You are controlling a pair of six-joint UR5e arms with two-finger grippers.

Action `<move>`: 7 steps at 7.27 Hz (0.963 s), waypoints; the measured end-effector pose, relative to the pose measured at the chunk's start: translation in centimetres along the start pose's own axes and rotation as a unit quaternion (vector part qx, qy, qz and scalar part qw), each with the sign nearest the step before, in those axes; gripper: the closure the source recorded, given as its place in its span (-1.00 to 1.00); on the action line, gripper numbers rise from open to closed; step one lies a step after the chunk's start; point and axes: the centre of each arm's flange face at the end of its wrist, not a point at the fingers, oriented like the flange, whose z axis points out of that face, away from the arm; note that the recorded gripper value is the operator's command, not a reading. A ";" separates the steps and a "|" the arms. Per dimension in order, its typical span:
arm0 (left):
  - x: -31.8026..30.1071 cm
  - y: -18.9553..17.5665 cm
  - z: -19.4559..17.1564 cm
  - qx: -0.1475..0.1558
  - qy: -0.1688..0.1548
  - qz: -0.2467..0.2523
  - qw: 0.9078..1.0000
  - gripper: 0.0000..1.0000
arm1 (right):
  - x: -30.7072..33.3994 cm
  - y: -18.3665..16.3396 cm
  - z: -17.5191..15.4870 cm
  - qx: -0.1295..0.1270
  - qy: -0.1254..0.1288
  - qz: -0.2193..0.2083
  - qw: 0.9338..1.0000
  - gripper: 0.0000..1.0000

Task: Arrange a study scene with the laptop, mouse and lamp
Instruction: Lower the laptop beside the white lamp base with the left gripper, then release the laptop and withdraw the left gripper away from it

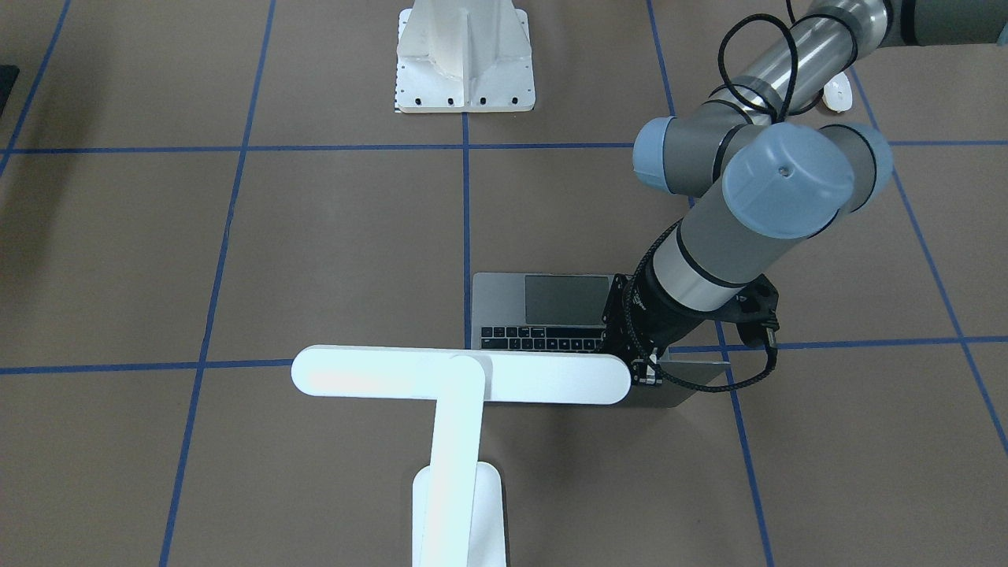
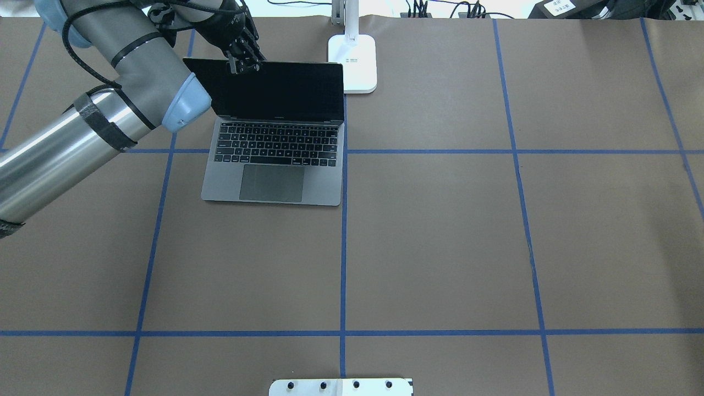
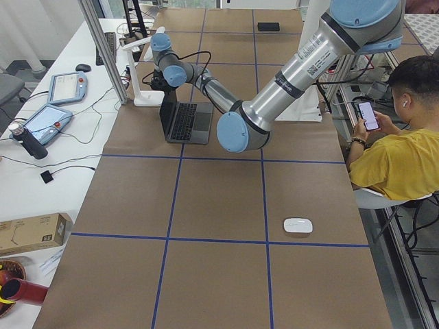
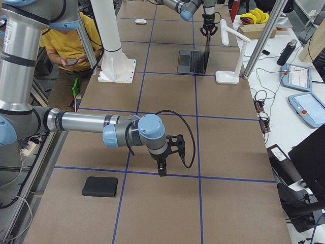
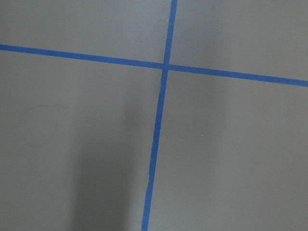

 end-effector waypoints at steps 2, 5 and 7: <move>-0.2 0.4 -0.8 -0.006 0.004 0.009 1.000 -1.00 | 0.0 0.0 0.0 0.000 0.000 0.000 1.000 -1.00; -2.1 -1.4 -5.3 -0.028 0.022 0.047 0.998 -1.00 | 0.0 0.0 0.0 0.001 0.001 -0.003 1.000 -1.00; -4.4 -7.4 -10.2 -0.043 0.030 0.120 0.991 -1.00 | 0.4 0.6 0.3 -0.003 0.005 -0.002 1.000 -1.00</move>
